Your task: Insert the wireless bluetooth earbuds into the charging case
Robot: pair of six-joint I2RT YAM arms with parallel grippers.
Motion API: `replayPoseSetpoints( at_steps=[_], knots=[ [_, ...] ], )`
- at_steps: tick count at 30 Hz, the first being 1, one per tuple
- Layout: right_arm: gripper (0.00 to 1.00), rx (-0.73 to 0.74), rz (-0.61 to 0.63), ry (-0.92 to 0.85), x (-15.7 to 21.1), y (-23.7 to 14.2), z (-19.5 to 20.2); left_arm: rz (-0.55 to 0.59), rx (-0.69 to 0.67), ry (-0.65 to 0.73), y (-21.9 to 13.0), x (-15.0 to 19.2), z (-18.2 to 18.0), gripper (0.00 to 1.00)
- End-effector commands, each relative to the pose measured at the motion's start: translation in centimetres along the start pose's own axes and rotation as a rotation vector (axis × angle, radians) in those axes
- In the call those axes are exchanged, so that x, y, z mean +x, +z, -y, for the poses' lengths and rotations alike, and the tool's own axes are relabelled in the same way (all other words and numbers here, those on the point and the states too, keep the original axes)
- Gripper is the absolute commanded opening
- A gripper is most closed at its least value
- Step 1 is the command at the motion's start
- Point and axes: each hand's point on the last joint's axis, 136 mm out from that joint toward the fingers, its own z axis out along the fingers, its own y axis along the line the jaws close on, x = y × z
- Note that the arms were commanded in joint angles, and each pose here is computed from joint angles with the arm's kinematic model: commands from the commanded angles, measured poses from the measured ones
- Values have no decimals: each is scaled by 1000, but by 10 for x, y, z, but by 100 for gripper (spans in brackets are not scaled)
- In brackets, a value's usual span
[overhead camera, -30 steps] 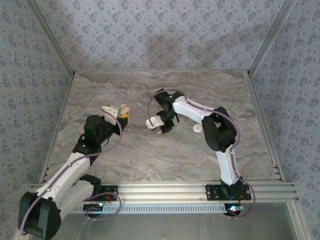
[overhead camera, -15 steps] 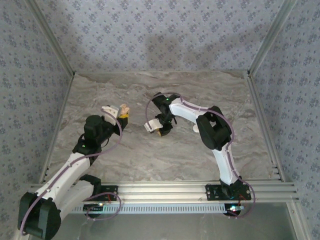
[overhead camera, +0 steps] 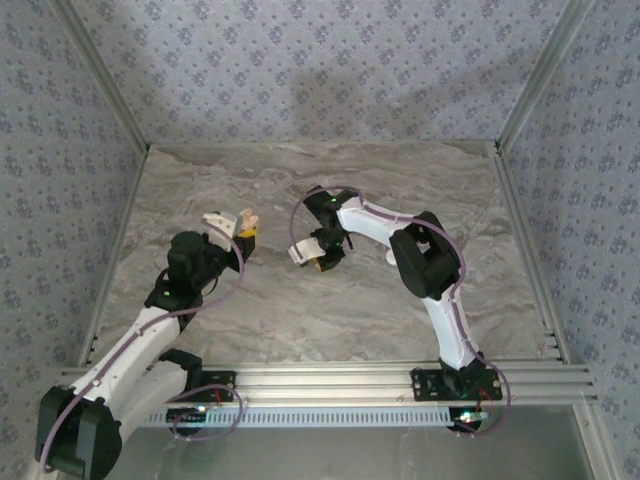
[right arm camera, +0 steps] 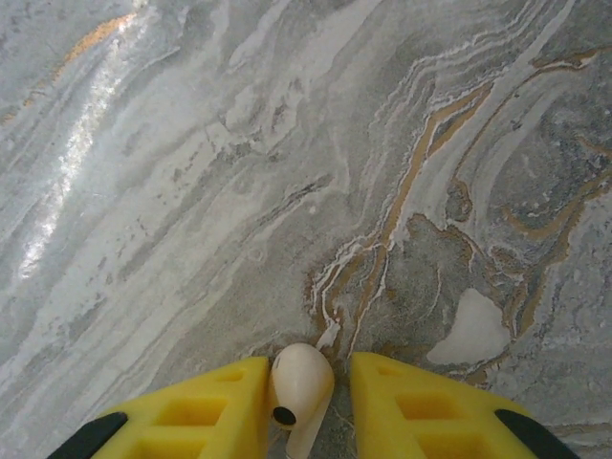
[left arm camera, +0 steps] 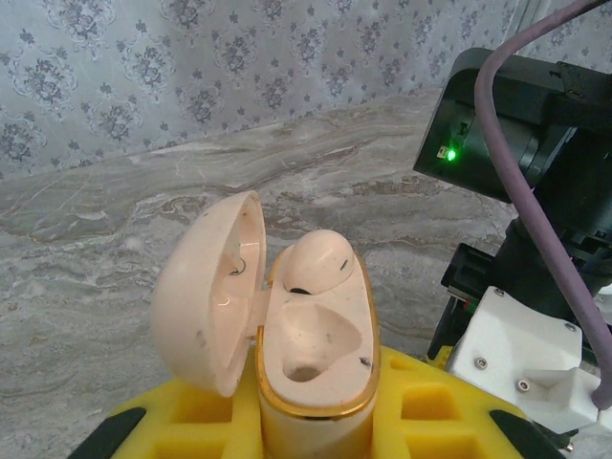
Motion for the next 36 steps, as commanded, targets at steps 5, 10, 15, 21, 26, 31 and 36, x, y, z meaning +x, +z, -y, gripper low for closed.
replayPoseSetpoints(
  at_steps=[5,10,15,21,26,31,36],
  knots=[
    [25,-10,-17,17,1,10,2,28,-19,0,-4,-6,-4,18],
    [20,-12,-1,23,-3,6,0,22,-13,2,-3,-4,-3,18],
    [18,33,51,63,-13,-12,3,21,14,1,-1,-3,2,18],
    [18,170,242,213,-33,-64,12,71,86,-24,3,-8,14,18],
    [18,326,447,347,-44,-127,13,104,165,-20,12,-11,35,18],
    [18,451,656,435,-53,-194,6,134,260,25,25,-22,61,18],
    [18,534,883,500,-54,-254,-9,162,371,44,46,-37,89,18]
  ],
)
